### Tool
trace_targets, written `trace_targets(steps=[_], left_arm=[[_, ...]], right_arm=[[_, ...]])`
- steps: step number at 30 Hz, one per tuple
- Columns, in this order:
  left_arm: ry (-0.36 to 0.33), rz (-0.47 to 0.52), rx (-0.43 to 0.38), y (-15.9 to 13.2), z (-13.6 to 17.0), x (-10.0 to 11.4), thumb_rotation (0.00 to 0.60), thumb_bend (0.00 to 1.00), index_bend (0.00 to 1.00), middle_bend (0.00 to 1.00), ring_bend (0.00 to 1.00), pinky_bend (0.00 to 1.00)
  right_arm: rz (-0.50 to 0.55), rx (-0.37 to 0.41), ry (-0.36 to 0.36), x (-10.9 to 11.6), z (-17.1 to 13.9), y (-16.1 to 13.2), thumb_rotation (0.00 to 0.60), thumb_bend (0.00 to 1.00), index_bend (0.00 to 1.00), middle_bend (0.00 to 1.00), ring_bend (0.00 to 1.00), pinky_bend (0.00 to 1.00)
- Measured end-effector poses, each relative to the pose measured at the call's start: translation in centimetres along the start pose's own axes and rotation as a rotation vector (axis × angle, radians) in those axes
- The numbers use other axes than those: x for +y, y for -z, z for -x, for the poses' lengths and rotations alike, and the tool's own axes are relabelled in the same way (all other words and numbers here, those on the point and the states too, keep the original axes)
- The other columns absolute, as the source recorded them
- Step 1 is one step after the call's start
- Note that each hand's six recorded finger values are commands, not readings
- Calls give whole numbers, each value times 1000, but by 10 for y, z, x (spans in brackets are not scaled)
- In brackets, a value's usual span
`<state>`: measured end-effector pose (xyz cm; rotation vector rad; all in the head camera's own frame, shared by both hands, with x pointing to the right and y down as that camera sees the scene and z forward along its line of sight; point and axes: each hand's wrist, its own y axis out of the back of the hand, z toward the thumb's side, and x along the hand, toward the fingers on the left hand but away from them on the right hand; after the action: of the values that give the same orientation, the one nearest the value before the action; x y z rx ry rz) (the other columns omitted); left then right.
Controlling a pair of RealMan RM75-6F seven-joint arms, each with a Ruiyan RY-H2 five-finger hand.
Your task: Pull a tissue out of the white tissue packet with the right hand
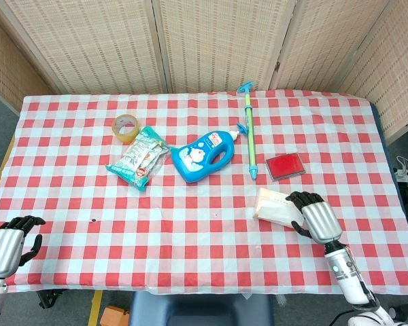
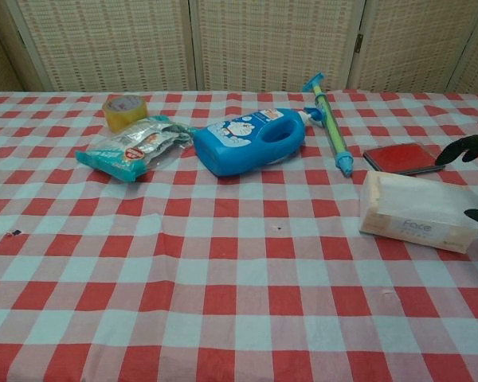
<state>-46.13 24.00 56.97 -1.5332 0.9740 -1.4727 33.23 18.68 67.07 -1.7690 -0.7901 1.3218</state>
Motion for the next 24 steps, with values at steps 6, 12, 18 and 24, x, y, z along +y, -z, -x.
trace_targets(steps=[6,12,18,24], left_arm=[[-3,6,0,1,0,1,600,492,414,395,362,509],[-2,6,1,1,0,1,600,493,414,395,362,509],[2,6,0,1,0,0,600,492,415,395,363,510],[5,7,1,1,0,0,600,492,415,395,363,510]], right_arm=[[-1,-5,-13,-8,11,-3,600,201,311,277,229,290],[-12,-8,-9,-13,17,-3,600,201,395,309,265,327],[-15,-12,-5,-15,21,-2,600,202,444,323,267,329],[-23,-11,12,-15,22,-2,600,203,547,349,293,356]])
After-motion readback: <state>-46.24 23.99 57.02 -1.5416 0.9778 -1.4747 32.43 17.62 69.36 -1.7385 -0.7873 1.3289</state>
